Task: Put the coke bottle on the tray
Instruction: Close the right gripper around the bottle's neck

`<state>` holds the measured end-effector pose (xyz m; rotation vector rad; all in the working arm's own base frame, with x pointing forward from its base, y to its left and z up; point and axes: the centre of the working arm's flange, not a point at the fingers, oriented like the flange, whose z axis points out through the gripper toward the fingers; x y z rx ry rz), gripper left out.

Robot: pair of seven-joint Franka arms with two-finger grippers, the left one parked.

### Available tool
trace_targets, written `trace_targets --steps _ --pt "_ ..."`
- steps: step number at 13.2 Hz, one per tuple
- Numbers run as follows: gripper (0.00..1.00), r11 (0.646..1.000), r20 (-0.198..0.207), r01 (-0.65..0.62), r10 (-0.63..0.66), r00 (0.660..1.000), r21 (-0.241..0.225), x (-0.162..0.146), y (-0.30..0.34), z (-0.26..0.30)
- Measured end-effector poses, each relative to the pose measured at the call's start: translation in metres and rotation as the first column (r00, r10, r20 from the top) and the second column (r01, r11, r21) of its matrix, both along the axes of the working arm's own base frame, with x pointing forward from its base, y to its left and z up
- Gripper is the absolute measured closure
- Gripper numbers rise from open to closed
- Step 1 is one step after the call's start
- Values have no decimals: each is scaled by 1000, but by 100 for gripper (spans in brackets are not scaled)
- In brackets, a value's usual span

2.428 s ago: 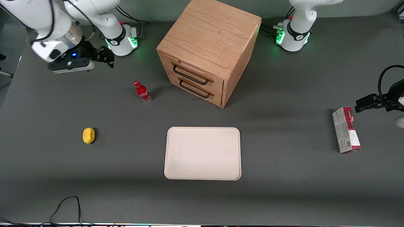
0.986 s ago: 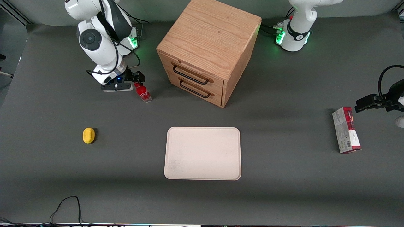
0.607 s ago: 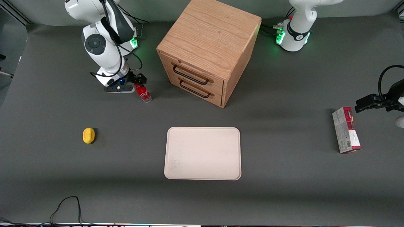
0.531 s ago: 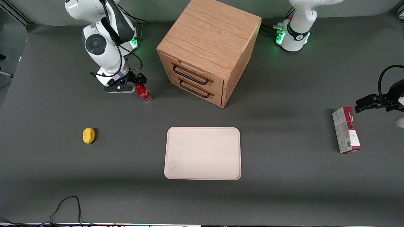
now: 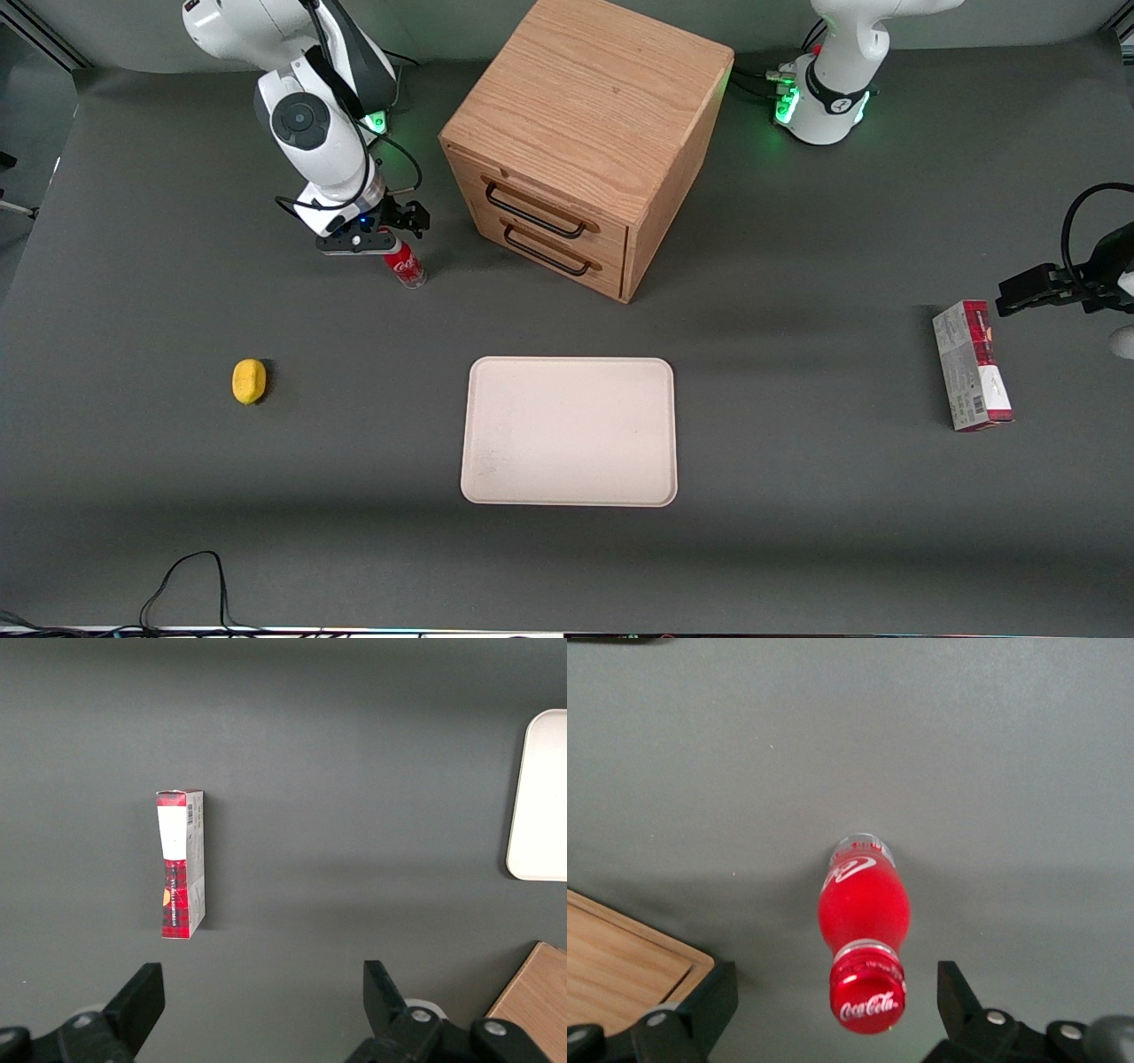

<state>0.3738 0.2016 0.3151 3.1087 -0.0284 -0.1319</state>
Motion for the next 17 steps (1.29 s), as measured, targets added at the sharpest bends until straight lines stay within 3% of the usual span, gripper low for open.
trace_targets --steps 7,13,17 --pt "2 1000 5 11 -11 1000 -6 5 -9 -1" --pt "68 1000 6 14 -14 1000 -5 6 -10 -1" --pt "68 1000 8 15 -15 1000 -4 8 -9 2"
